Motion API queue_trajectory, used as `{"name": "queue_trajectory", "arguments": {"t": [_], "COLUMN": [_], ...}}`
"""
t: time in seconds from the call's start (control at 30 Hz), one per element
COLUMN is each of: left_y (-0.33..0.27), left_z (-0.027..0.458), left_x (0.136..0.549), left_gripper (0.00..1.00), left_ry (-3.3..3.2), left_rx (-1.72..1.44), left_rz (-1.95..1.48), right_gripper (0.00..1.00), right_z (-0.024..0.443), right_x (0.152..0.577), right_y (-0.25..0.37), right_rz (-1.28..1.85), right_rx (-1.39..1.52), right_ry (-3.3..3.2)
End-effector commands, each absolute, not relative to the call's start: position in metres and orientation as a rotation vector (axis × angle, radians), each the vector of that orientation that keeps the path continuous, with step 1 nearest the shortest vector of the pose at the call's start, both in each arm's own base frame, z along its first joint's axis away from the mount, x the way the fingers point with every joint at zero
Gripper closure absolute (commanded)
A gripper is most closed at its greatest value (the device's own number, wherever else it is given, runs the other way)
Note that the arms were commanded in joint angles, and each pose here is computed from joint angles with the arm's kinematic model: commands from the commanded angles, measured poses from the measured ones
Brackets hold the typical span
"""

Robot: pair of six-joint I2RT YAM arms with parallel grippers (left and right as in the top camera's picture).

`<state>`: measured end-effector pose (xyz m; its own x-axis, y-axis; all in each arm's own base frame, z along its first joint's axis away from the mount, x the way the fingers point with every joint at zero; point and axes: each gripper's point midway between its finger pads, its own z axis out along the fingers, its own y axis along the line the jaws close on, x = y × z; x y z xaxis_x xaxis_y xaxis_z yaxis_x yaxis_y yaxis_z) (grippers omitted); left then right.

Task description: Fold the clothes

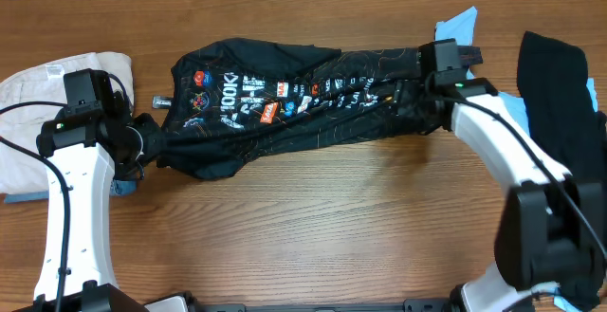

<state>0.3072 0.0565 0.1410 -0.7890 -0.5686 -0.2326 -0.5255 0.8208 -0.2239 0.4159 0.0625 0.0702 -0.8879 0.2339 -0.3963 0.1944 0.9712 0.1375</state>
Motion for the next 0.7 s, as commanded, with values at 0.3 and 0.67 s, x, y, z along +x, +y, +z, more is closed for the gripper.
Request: {"name": "queue_trajectory", "arguments": {"t": [0.3,0.67], "left_y": [0.058,0.058], "left_z": [0.141,0.141], "left_x": [0.309,0.31], "left_gripper": [0.96,0.96], "left_ry": [2.724,2.722], "left_rx": [-0.798,-0.797], "left_rz": [-0.194,-0.194], "right_gripper": [0.41,0.96], "right_z": [0.01,0.011], "right_x": [0.439,0.426], "right_y": [0.07,0.064], "right_rz": [0.156,0.111], "right_rx": [0.32,0.331], "right_ry": [2.732,2.78]}}
